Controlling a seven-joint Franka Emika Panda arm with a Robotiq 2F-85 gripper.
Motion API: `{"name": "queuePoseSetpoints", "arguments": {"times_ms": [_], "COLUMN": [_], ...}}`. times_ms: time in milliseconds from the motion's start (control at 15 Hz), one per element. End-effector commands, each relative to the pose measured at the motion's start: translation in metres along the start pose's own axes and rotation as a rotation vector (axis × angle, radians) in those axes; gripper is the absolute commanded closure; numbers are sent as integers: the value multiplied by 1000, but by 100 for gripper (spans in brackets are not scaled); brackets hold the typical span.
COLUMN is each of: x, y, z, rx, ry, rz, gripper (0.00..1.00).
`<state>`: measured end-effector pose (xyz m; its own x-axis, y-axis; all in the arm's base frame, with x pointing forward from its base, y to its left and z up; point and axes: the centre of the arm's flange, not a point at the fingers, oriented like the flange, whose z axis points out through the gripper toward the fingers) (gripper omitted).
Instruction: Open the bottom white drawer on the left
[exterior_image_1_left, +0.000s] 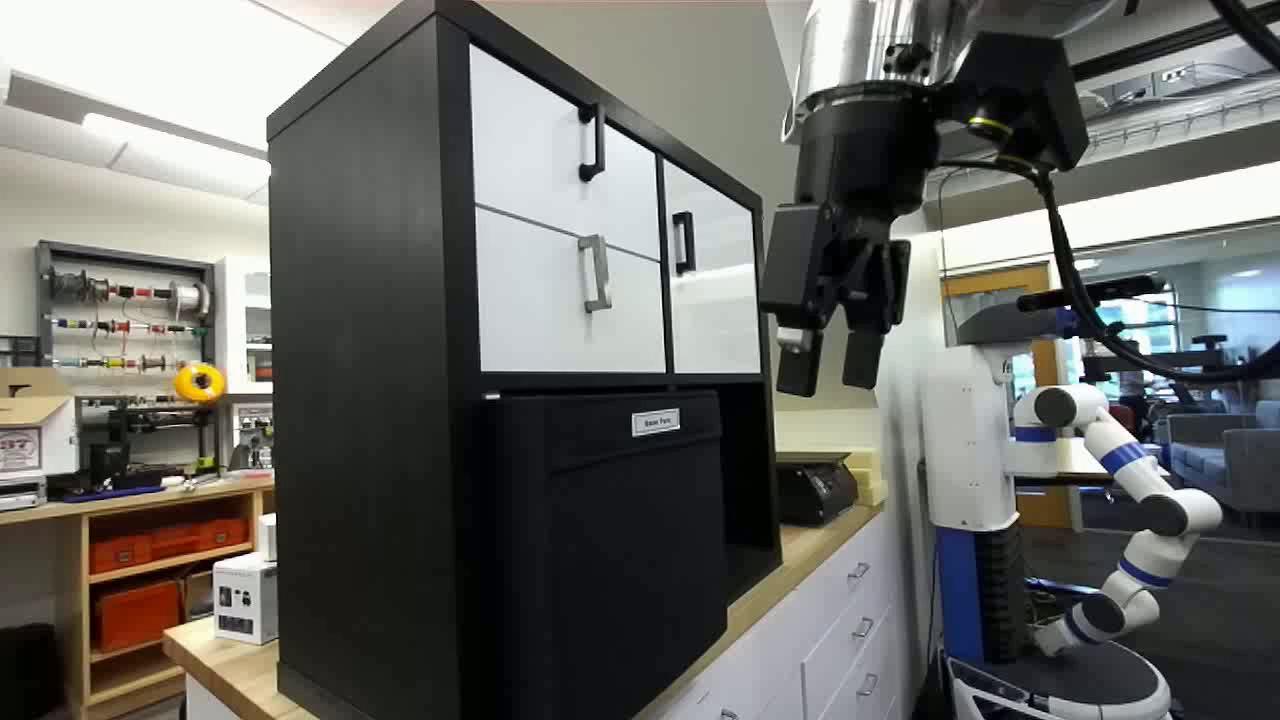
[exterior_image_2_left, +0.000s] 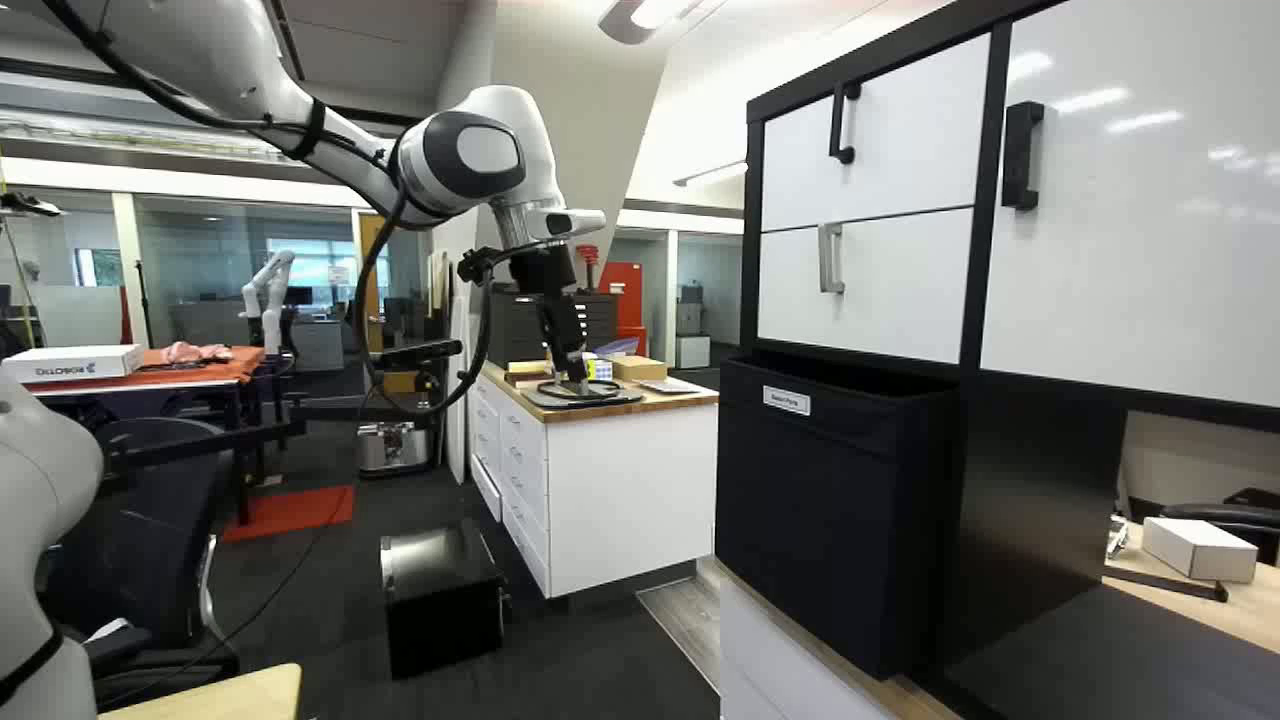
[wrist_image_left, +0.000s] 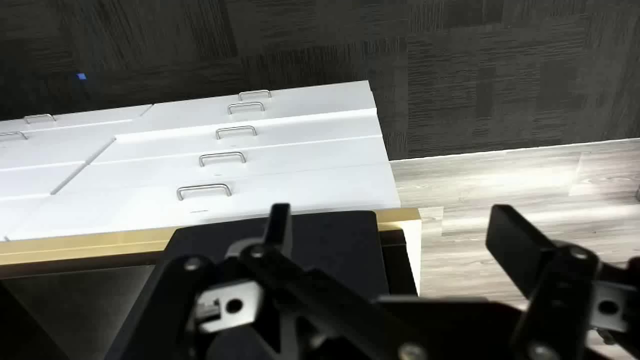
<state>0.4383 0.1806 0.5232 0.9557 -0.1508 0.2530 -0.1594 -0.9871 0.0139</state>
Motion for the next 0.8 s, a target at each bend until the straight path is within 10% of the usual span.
{"name": "queuePoseSetpoints", "arguments": {"times_ms": [0, 733], "x": [0, 4], "y": [0, 3], "z": [0, 1], "rx": [0, 6], "ry": [0, 6], "rz": [0, 7], "gripper": [0, 0]}}
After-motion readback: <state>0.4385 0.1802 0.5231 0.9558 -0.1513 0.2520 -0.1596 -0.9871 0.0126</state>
